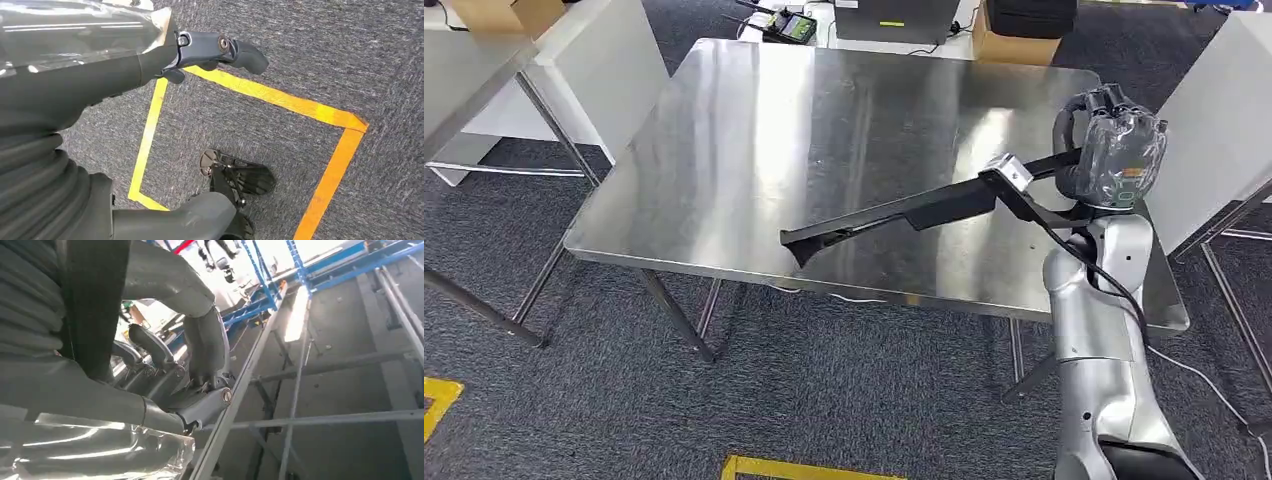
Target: Take the parts from the cabinet and place them on the table.
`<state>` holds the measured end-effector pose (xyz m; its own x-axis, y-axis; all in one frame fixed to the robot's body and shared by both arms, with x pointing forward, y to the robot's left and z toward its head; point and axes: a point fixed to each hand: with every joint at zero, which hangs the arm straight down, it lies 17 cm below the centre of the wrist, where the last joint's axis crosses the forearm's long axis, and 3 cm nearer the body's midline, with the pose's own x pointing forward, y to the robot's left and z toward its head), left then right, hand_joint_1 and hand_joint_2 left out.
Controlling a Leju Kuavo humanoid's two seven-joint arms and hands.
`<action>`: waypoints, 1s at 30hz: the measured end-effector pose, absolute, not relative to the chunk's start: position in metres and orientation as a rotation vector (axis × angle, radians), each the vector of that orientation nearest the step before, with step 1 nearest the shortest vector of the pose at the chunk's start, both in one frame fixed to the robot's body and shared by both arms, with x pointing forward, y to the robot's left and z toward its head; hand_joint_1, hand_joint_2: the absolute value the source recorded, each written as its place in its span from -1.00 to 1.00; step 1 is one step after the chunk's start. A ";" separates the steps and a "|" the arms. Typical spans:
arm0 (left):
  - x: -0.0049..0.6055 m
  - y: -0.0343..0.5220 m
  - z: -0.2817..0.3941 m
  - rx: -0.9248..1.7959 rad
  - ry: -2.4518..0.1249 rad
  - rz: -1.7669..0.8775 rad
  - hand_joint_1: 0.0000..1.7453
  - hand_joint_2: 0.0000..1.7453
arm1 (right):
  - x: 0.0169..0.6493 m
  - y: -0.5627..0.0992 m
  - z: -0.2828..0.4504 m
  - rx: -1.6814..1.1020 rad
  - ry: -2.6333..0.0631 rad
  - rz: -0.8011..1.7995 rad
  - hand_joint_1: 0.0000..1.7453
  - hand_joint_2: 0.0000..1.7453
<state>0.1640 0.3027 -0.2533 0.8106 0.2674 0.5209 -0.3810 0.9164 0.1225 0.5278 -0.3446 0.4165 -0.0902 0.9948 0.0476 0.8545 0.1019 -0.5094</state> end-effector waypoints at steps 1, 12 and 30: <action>0.164 0.302 -0.253 0.224 -0.522 0.349 -1.00 1.00 | 0.529 -0.348 0.417 -1.821 -1.993 0.504 1.00 1.00; 0.167 0.298 -0.252 0.197 -0.534 0.348 -1.00 1.00 | 0.542 -0.385 0.429 -1.908 -1.896 0.540 1.00 1.00; 0.166 0.296 -0.253 0.178 -0.533 0.369 -1.00 1.00 | 0.549 -0.400 0.439 -1.911 -1.900 0.559 1.00 1.00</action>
